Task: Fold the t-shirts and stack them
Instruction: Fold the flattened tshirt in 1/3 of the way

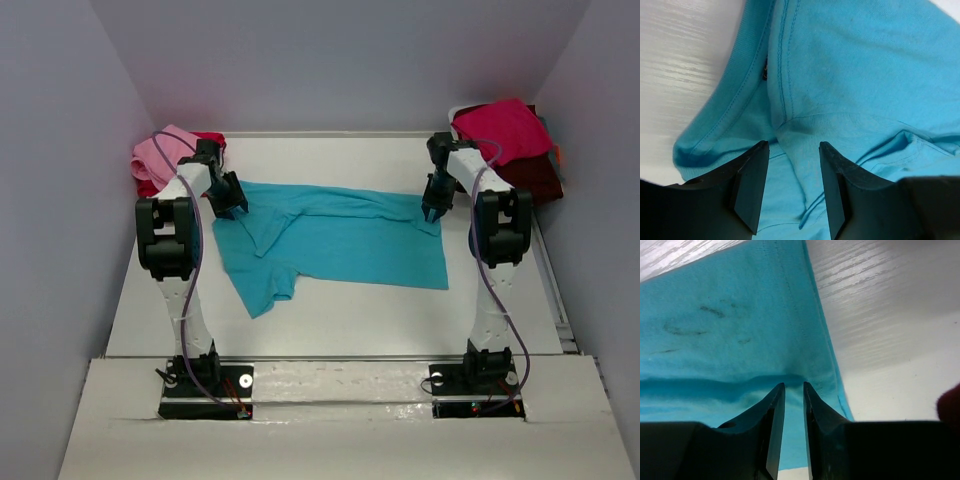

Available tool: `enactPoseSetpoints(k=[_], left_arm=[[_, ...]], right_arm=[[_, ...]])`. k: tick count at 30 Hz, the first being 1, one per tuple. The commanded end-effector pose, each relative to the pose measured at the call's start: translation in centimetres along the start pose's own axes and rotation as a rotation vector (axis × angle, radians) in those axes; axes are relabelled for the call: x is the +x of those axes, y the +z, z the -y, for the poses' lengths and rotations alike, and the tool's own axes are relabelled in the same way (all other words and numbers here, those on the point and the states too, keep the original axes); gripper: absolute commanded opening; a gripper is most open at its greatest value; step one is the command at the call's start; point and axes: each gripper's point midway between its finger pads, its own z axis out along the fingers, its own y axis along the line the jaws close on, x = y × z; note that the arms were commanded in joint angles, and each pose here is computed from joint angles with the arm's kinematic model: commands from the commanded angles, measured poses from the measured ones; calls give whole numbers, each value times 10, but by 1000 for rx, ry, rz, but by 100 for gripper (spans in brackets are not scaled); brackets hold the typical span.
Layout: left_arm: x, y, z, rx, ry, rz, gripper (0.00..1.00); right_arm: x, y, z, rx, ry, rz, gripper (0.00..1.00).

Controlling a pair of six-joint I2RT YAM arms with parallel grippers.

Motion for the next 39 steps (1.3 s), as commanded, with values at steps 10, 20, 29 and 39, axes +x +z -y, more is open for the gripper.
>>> enactPoseSetpoints(k=[10, 20, 29, 39], left_arm=[[-8, -2, -2, 13, 13, 16, 55], [-6, 8, -6, 21, 4, 5, 50], [-3, 16, -9, 17, 1, -10, 45], [-10, 6, -11, 11, -8, 18, 15]], right_arm=[[16, 25, 10, 76, 10, -53, 7], [21, 31, 13, 84, 3, -69, 7], [22, 32, 14, 90, -2, -68, 7], [25, 39, 15, 100, -7, -83, 7]])
